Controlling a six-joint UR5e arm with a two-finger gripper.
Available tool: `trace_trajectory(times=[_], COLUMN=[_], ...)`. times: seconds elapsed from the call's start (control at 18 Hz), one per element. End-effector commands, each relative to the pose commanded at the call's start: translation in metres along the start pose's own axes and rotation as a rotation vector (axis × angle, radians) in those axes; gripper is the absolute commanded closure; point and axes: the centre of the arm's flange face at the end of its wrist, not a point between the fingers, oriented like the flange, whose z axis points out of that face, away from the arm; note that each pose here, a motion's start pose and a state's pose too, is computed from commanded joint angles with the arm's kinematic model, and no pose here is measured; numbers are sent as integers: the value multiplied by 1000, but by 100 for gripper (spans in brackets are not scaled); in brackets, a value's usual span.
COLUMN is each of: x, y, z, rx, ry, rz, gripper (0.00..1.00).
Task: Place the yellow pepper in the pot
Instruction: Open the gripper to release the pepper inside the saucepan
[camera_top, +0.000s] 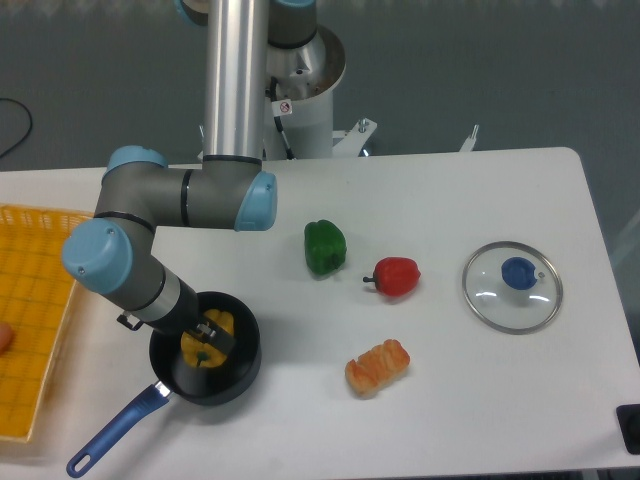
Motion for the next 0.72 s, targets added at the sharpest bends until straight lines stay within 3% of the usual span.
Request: trace_trajectory(times=[0.5, 0.61, 0.72], x=[-6, -14, -37], y=[6, 15, 33], z=[-17, -31, -47], rx=[19, 35, 54], ry=[-13, -21, -26], rz=[-4, -7, -2], gripper=[9, 0, 0])
